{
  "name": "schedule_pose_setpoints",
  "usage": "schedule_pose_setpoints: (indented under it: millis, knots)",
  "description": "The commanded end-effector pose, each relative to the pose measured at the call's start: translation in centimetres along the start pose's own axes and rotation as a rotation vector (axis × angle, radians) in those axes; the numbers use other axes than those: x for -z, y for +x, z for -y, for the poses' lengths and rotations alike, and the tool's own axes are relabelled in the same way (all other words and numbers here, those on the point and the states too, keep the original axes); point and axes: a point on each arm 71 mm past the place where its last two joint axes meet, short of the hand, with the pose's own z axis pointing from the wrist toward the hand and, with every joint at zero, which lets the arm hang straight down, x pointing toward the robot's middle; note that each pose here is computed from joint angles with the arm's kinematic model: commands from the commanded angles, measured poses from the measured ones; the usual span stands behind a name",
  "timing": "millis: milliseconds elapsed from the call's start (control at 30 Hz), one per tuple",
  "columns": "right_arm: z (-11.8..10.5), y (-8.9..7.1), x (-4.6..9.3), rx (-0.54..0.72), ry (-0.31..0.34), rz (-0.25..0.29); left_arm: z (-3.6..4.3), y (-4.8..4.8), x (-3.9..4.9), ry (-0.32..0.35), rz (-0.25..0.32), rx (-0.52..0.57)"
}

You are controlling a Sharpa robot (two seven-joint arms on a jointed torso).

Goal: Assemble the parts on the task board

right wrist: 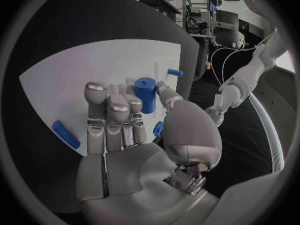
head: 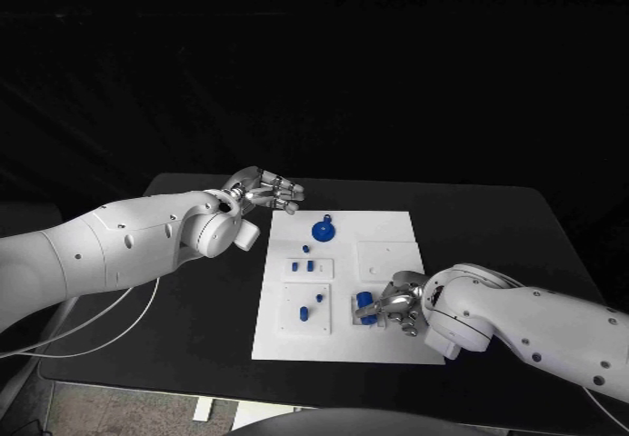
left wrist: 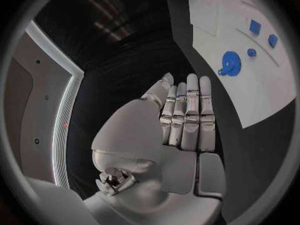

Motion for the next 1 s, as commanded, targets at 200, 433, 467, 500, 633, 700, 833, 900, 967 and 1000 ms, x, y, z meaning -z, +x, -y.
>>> schedule_pose_setpoints:
  millis: [200, 433, 467, 500, 633, 700, 833, 900, 967, 1000]
  knots:
    - [0.3, 0.5, -0.2, 0.033, 0.022, -0.019, 0.12, 0.18, -0.01, 0.006, -0.014, 0.009]
    - [0.4, 0.5, -0.2, 0.033, 0.021, -0.014, 0.11, 0.15, 0.00, 0.006, -0.014, 0.009]
    - [0.4, 0.5, -0.2, 0.032, 0.021, -0.013, 0.11, 0.16, 0.00, 0.006, -0.014, 0.009]
    - [0.4, 0.4, -0.2, 0.031, 0.021, -0.011, 0.11, 0.15, 0.00, 0.006, -0.014, 0.009]
    - [0.4, 0.3, -0.2, 0.028, 0.014, 0.006, 0.10, 0.13, 0.01, 0.005, -0.013, 0.009]
    - [0.4, 0.2, -0.1, 0.026, 0.006, 0.015, 0.09, 0.11, 0.02, 0.004, -0.013, 0.009]
    - [0.4, 0.0, 0.1, 0.012, -0.025, 0.036, 0.09, 0.10, 0.02, 0.004, -0.013, 0.009]
    - [0.5, -0.1, 0.3, 0.001, -0.050, 0.046, 0.09, 0.09, 0.02, 0.004, -0.013, 0.009]
    - [0.6, -0.3, 0.5, -0.011, -0.070, 0.055, 0.09, 0.06, 0.03, 0.005, -0.012, 0.009]
    - [0.7, -0.5, 0.7, -0.018, -0.084, 0.060, 0.08, 0.04, 0.04, 0.005, -0.011, 0.008]
